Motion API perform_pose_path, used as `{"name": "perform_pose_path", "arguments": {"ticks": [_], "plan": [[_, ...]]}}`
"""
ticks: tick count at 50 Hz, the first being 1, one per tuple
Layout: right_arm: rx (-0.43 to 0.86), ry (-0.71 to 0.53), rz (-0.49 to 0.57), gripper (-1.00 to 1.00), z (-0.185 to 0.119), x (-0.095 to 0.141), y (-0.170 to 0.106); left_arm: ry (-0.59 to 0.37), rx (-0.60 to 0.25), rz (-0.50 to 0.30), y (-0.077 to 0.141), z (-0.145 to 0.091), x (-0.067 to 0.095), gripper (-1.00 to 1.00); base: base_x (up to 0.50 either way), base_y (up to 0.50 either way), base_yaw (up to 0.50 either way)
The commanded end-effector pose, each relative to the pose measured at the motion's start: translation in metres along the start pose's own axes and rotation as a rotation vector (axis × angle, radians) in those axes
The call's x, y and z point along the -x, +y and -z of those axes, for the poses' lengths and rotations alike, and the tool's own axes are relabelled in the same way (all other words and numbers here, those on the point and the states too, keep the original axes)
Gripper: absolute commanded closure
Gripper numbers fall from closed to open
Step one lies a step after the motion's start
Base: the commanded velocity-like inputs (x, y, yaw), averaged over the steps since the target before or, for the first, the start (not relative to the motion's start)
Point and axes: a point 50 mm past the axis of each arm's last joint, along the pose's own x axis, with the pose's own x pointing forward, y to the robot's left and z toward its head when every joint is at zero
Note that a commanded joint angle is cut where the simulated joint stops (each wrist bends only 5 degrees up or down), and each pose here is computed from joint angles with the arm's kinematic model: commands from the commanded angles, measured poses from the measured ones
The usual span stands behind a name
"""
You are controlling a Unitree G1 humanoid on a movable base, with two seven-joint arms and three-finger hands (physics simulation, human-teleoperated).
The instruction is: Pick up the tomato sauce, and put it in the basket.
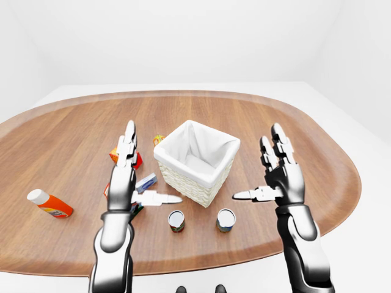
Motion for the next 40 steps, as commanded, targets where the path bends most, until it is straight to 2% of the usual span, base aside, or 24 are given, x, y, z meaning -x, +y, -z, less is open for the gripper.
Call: {"name": "perform_pose_path", "arguments": {"ticks": [1,8,40], "plan": [[0.000,-0.005,0.001,-1.00,-0.0011,-0.0001,-0.0001,-0.003,-0.078,-0.001,0.0019,-0.0029,0.0024,-1.00,0.00,0.00,0.00],[0.001,0.009,-0.002,-1.00,0.0020,0.0000,0.0007,-0.009,-0.114,0.010,0.0015,-0.0057,0.0035,-1.00,0.00,0.00,0.00],[0.000,0.008,-0.001,-1.00,0.0018,0.0002,0.0007,0.014,-0.178,0.045,-0.0022,-0.0036,0.0078,-1.00,0.00,0.00,0.00]]}}
